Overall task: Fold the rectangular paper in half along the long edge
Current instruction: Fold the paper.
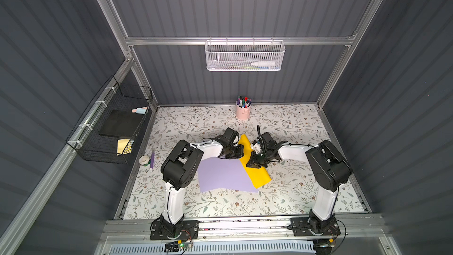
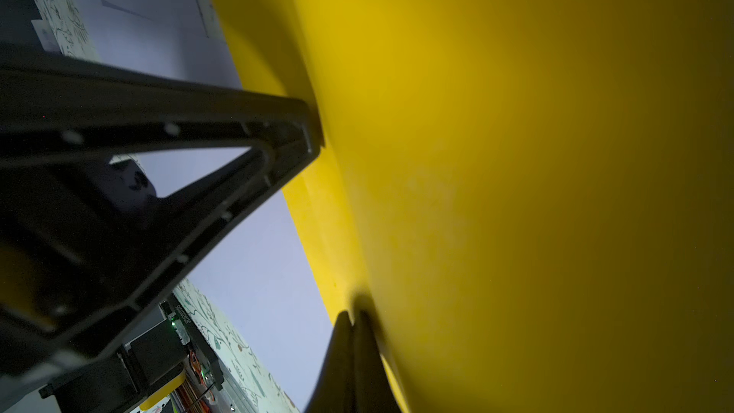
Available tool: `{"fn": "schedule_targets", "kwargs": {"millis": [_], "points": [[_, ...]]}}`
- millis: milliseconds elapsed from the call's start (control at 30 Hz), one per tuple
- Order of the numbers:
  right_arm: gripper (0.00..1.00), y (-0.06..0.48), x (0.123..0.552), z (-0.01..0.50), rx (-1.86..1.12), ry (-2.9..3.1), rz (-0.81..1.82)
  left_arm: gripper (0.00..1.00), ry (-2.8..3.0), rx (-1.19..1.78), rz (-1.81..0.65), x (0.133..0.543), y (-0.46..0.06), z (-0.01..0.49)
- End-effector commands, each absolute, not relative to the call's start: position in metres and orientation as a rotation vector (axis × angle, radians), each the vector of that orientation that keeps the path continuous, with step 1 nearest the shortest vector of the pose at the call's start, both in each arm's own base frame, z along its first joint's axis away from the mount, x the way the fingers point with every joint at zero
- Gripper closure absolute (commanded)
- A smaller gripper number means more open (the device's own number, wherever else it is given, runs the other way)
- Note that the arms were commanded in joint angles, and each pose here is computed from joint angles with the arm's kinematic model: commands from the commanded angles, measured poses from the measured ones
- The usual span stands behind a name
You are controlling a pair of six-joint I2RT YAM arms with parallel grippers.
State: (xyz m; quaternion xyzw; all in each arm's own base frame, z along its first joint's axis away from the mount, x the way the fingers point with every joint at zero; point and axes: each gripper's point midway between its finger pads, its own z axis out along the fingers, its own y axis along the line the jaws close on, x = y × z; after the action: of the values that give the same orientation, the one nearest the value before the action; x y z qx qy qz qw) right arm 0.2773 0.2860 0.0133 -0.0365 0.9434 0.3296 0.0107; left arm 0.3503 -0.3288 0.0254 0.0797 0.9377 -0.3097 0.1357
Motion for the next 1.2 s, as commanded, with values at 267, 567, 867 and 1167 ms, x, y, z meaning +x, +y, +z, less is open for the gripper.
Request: {"fn": "schedule_targets", "kwargs": {"millis": [267, 567, 867, 1167], "points": [[0.71, 0.256, 0.298, 0.093, -0.079, 2.859, 0.95, 1.0, 2.876, 0.239, -0.747, 0.323, -0.307, -0.017], [0.55, 0.224, 0.359, 0.109, 0.051, 2.765, 1.152, 1.0, 2.861, 0.251, -0.752, 0.323, -0.308, -0.012], [0.77, 0.252, 0.387, 0.089, 0.053, 2.73, 1.266, 1.0, 2.853, 0.256, -0.754, 0.323, -0.307, -0.008], [0.8, 0.273, 0.39, 0.065, 0.011, 2.78, 1.271, 1.0, 2.836, 0.261, -0.758, 0.325, -0.308, -0.002]]}}
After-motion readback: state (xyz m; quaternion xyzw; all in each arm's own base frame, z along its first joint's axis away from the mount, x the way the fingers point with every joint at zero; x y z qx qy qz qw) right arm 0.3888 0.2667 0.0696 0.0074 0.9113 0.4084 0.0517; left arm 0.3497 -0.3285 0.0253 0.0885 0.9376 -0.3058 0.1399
